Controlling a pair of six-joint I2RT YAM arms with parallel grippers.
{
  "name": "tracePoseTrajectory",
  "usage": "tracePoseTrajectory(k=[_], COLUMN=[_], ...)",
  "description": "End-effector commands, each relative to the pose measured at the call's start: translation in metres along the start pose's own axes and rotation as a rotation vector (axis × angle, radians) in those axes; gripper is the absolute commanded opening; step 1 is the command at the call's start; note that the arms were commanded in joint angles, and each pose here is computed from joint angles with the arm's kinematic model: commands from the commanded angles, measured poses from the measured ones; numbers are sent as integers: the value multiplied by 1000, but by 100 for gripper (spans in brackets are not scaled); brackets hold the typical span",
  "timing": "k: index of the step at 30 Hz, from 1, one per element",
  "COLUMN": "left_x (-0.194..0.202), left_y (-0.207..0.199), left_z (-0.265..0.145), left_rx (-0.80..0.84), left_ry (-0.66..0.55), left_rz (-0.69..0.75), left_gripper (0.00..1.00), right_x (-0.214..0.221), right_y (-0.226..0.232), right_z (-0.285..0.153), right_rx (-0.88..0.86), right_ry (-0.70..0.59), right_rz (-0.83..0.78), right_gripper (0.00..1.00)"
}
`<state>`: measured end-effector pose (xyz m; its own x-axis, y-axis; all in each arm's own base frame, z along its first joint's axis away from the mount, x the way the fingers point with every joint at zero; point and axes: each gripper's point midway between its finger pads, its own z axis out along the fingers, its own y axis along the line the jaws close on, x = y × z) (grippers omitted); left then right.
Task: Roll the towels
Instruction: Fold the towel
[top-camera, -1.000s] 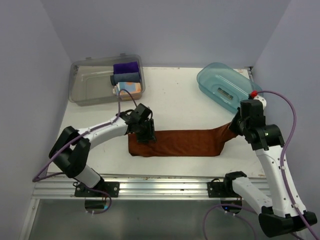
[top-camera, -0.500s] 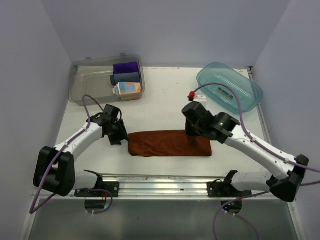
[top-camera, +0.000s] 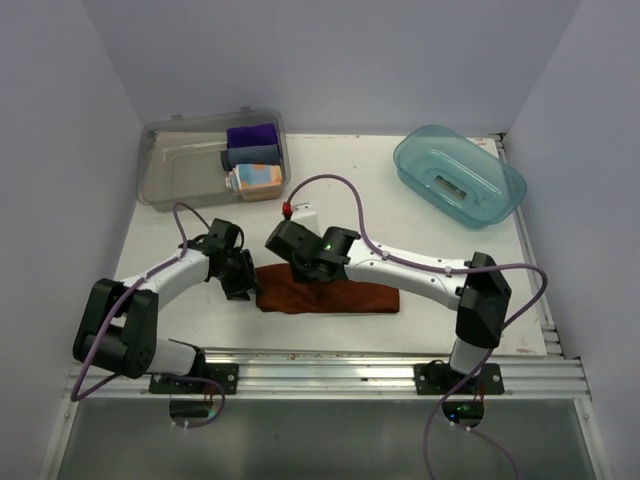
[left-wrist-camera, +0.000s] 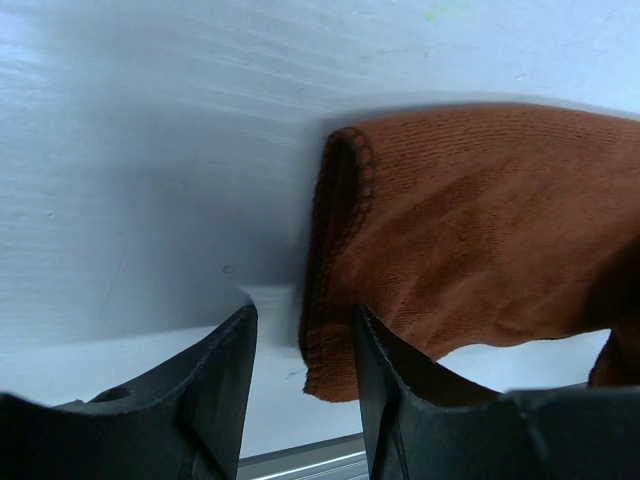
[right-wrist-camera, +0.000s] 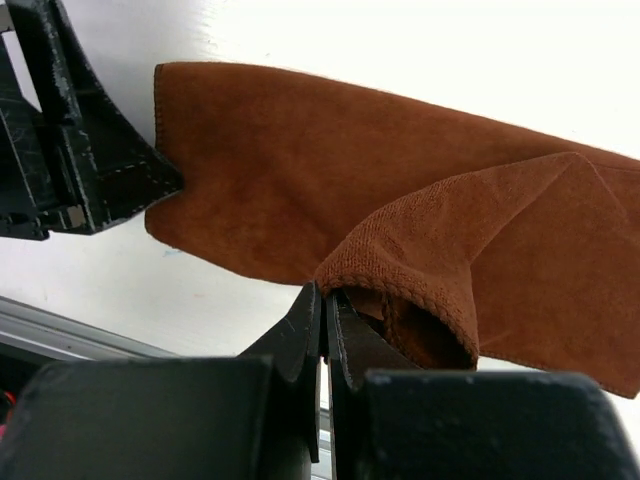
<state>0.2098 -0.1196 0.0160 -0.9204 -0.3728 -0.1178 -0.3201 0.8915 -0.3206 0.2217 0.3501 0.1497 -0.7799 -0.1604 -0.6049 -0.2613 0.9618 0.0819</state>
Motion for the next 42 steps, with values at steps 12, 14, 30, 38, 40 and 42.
tracePoseTrajectory(k=[12, 14, 30, 38, 40, 42], left_x=[2, 3, 5, -12, -20, -30], left_y=[-1, -1, 1, 14, 19, 28], left_z=[12, 13, 15, -8, -21, -34], left_rx=[48, 49, 43, -4, -16, -37], left_ry=[11, 12, 16, -50, -86, -128], left_rz=[29, 27, 26, -6, -6, -28], left_gripper=[46, 46, 45, 46, 47, 47], right_x=[-16, -17, -5, -5, -14, -31], right_y=[60, 64, 84, 105, 102, 101], right_z=[19, 20, 45, 53, 47, 29], right_rx=[-78, -82, -90, -170, -174, -214], right_ry=[-17, -18, 27, 46, 26, -21], right_rz=[-3, -8, -57, -96, -102, -85], right_gripper=[0, 0, 0, 50, 51, 52])
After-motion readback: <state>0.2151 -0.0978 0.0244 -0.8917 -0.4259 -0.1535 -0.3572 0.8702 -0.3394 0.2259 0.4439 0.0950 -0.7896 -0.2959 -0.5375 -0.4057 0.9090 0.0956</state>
